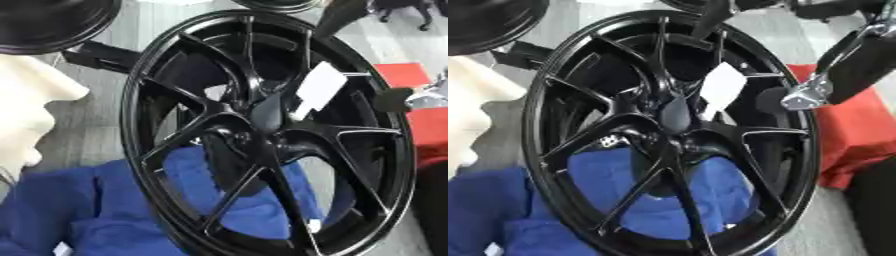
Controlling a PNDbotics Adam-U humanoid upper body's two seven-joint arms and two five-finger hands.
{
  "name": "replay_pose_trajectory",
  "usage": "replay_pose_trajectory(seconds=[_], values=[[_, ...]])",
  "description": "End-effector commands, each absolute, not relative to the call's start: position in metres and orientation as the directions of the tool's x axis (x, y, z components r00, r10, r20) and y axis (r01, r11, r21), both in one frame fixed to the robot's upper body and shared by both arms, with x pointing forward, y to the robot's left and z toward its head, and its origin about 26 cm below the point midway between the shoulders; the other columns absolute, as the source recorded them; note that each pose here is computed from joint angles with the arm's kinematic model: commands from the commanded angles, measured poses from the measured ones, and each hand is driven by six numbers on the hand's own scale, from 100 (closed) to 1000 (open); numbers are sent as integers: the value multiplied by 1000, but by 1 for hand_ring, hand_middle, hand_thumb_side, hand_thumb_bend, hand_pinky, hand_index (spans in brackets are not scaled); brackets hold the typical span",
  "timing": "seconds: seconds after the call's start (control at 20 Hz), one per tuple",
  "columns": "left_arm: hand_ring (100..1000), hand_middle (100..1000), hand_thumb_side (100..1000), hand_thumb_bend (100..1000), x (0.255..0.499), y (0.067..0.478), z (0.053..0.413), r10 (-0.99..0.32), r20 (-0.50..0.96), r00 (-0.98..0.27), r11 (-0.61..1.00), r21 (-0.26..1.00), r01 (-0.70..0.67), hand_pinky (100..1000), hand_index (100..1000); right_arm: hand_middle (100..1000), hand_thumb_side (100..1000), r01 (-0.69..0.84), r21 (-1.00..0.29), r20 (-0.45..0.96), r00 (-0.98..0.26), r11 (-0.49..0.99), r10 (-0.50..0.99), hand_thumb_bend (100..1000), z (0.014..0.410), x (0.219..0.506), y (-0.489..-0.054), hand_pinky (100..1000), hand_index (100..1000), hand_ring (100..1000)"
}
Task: Pull the pin out of the wheel hub.
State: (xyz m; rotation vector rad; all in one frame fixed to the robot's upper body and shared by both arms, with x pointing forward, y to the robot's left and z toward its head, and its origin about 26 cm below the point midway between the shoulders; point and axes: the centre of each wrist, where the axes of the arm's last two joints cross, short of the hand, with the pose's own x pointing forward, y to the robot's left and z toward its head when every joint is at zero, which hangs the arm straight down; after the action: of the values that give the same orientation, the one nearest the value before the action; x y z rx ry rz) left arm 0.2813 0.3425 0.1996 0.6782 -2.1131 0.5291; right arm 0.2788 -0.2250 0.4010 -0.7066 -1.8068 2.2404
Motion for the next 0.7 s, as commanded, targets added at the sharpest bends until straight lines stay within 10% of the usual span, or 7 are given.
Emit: replay_pose_trajectory(seconds=[0.05,0.7], values=[[769,702,594,545,279,341,208,-283,798,-532,776,-136,-616,776,746,815,100,181,-947,-285,-857,-267,430,434,406,273,-223,879,892,894],[769,702,594,541,281,339,210,-280,792,-542,781,-140,-609,776,746,829,100,147,-946,-269,-851,-288,451,442,396,280,-212,879,900,898]])
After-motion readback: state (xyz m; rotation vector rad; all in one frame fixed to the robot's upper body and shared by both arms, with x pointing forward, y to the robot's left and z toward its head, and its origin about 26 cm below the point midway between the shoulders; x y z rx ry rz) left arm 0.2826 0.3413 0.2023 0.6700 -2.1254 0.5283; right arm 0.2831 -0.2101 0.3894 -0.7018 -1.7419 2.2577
